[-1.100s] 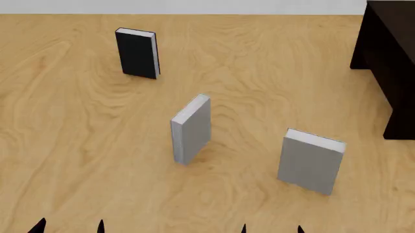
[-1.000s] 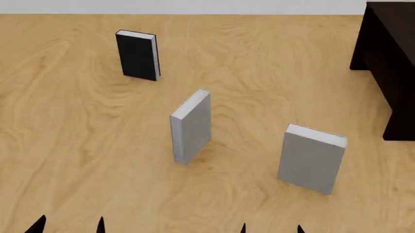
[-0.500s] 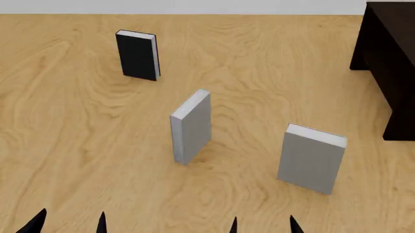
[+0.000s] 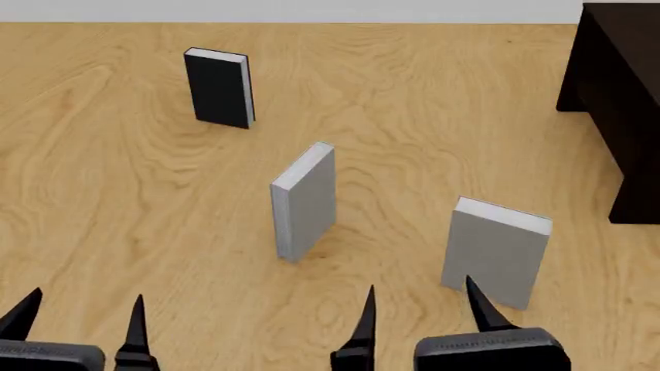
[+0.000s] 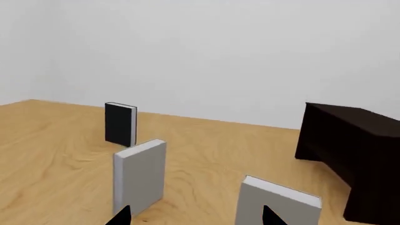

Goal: Pick up the book on the right and place it on the cabinet shelf.

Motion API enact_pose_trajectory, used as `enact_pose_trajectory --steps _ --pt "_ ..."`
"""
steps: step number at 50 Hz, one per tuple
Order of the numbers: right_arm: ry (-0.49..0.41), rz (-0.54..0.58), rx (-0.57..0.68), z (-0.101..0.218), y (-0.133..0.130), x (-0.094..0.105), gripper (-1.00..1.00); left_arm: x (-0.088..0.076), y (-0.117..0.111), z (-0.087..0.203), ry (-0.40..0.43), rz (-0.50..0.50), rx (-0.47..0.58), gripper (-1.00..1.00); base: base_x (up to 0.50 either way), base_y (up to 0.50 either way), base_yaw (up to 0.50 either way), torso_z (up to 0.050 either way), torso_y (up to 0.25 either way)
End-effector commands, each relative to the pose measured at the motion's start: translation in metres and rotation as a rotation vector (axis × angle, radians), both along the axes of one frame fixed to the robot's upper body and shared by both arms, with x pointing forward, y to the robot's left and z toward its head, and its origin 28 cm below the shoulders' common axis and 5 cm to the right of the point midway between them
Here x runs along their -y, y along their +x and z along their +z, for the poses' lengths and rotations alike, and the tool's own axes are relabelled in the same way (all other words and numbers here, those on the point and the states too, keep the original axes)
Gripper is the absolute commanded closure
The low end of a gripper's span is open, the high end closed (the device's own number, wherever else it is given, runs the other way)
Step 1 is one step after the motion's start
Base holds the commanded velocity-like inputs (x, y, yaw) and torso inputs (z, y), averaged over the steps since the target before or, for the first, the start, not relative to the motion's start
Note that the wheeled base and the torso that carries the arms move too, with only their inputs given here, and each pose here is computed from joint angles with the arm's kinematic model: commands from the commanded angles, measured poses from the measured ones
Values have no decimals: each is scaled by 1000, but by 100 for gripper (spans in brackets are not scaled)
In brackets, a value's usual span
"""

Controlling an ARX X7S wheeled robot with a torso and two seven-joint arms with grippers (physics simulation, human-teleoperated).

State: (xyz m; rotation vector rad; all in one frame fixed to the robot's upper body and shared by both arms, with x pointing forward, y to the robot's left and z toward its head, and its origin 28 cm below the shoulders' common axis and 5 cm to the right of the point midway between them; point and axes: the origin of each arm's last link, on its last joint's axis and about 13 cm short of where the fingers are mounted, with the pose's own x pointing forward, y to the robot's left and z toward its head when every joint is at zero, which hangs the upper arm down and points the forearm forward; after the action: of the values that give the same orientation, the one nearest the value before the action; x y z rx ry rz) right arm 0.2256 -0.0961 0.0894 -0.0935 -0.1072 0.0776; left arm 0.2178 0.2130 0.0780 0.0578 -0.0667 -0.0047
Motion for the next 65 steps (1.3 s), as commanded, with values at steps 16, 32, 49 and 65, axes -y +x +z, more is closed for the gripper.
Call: enact_pose_trajectory --steps 16,32,49,65 --pt "-82 27 48 69 21 20 -100 -16 -32 52 30 35 59 -100 0 0 0 0 0" --pt "-43 28 70 104 37 34 -100 -4 -71 42 -35 -48 3 -100 0 0 0 0 0" --pt "-49 -6 84 140 49 47 -100 2 -82 32 -116 -96 -78 -100 0 0 0 0 0" --pt "-61 2 104 154 54 49 -100 6 -81 36 -145 -148 -88 -100 0 -49 0 0 0"
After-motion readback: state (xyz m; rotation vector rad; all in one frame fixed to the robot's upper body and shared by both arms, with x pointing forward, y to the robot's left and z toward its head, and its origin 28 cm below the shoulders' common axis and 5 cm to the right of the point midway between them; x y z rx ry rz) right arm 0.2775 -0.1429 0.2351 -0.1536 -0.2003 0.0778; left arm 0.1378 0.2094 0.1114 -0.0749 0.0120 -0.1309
